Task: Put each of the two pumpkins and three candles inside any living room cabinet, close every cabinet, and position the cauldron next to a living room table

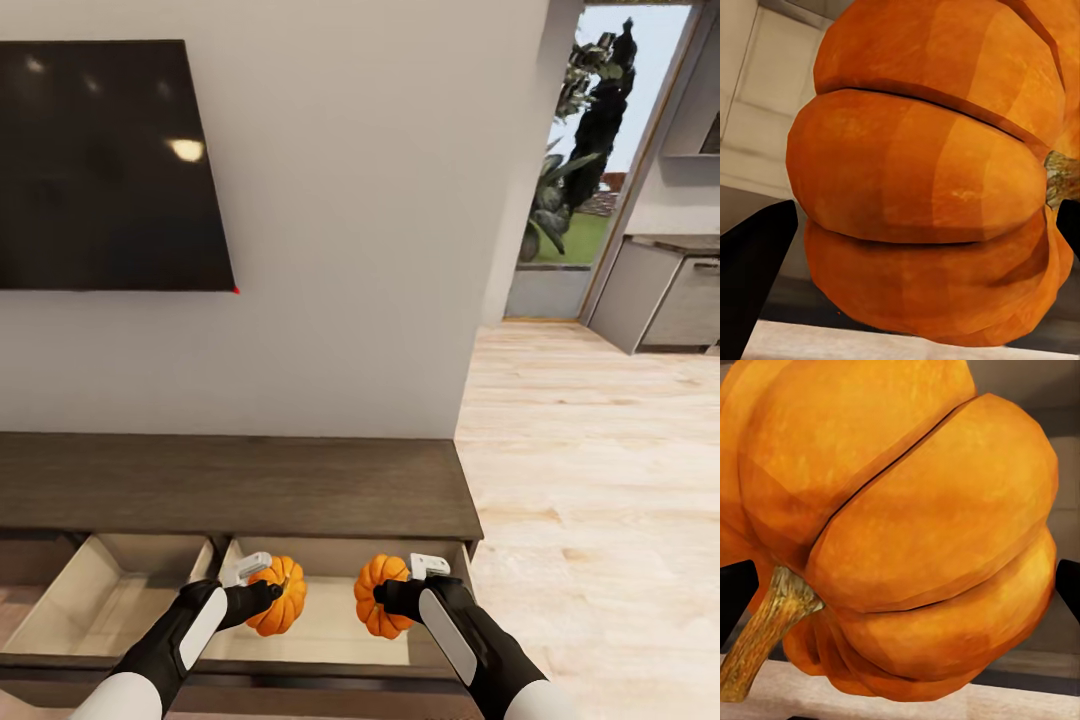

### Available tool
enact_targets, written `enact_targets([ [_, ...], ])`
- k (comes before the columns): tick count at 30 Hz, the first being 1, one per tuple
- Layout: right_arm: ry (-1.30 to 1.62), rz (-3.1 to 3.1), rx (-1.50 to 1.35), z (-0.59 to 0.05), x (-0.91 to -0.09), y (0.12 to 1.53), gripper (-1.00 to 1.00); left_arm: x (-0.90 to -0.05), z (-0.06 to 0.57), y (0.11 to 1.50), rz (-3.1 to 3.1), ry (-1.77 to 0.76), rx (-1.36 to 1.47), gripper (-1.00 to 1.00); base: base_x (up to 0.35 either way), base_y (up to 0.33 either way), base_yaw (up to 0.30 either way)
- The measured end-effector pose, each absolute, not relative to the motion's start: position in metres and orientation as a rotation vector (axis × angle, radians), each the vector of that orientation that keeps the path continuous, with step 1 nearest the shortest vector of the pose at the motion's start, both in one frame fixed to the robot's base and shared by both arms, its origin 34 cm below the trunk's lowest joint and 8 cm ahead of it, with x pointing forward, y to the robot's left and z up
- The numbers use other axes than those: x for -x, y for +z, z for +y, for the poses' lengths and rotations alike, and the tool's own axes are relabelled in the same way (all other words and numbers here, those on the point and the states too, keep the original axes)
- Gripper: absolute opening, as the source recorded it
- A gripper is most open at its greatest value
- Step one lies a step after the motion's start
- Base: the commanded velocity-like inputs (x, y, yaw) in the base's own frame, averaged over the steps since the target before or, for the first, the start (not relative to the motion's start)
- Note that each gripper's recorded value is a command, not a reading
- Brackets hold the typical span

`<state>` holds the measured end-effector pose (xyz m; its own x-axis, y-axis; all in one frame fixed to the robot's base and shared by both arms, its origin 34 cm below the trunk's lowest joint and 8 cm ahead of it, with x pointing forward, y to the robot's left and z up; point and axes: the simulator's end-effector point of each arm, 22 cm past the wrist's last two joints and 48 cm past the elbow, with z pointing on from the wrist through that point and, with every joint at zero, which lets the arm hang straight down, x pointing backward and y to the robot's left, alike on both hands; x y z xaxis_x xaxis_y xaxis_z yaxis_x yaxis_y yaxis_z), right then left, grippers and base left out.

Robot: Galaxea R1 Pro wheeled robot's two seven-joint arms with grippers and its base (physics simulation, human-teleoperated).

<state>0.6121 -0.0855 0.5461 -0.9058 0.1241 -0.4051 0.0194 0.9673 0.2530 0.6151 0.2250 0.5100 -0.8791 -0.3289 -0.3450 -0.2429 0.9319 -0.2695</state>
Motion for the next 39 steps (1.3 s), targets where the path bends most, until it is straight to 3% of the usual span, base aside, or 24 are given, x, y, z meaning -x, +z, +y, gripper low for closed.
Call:
enact_targets([
  [39, 0.341, 2.686, -0.103, -0.085, -0.609, 0.519, -1.0, -0.615, 0.223, 0.486, 2.686, -0.315, 0.414, -1.0, 0.037, 0.0, -0.001],
])
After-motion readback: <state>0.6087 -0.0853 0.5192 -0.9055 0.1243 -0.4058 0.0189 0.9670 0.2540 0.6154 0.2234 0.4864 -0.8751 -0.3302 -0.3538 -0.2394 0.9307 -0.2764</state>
